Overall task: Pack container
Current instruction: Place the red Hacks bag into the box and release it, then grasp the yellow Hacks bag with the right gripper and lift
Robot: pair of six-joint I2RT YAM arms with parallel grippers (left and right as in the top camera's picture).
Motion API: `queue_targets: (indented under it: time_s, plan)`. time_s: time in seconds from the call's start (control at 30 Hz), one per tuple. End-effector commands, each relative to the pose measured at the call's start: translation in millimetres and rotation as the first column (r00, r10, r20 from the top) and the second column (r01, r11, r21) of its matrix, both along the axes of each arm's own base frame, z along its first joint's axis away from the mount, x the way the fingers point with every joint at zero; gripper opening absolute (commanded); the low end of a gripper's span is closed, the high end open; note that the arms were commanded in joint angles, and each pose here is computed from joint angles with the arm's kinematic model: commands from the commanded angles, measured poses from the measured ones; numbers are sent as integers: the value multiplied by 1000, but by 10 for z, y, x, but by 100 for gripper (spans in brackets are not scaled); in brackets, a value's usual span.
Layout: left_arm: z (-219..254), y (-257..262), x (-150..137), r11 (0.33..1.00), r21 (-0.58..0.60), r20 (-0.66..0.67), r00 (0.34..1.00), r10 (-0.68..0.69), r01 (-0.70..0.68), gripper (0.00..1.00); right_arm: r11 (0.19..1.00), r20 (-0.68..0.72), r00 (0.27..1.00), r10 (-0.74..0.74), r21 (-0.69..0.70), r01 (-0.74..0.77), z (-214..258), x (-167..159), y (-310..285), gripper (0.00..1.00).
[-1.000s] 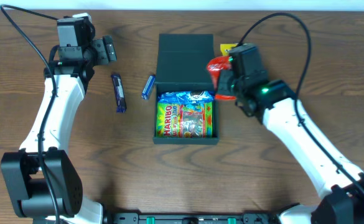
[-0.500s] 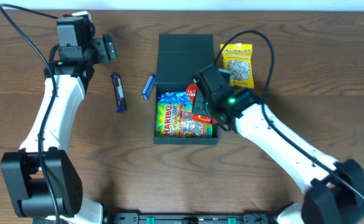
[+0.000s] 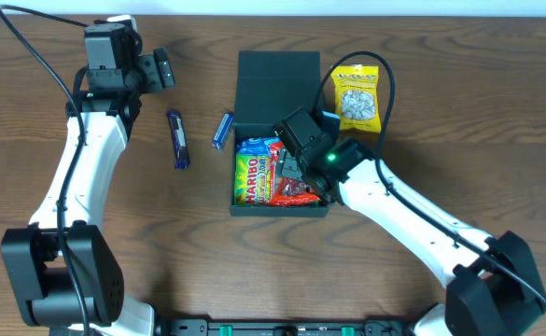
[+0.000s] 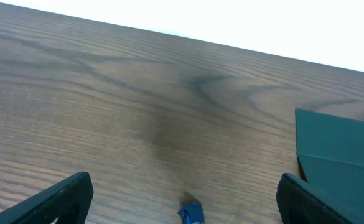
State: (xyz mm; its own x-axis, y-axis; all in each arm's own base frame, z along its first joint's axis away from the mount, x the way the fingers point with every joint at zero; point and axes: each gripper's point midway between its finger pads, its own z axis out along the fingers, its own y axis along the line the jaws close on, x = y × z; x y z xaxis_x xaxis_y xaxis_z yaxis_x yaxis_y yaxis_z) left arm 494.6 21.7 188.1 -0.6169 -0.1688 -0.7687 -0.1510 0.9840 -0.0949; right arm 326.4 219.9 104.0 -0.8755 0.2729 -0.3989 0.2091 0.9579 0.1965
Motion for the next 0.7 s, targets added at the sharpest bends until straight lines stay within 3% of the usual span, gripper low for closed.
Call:
queue_targets:
  time_s: [0.0,0.13,0.37,0.67]
  plan:
    - [152,45,35,1000,-5,36,999,18,-18,95,999,71,997,37,-1,-37,177,68,38,72]
    - [151,45,35,1000,-5,36,999,17,-17,95,993,189,975,116,-37,-111,403,236,62,62]
    - [151,44,34,1000,-6,36,999,17,-17,95,985,398,917,-26,-146,91,723,812,-522,69]
    - [151,43,34,1000,-6,36,999,17,-17,95,965,493,854,-167,-97,245,886,1342,-1288,71]
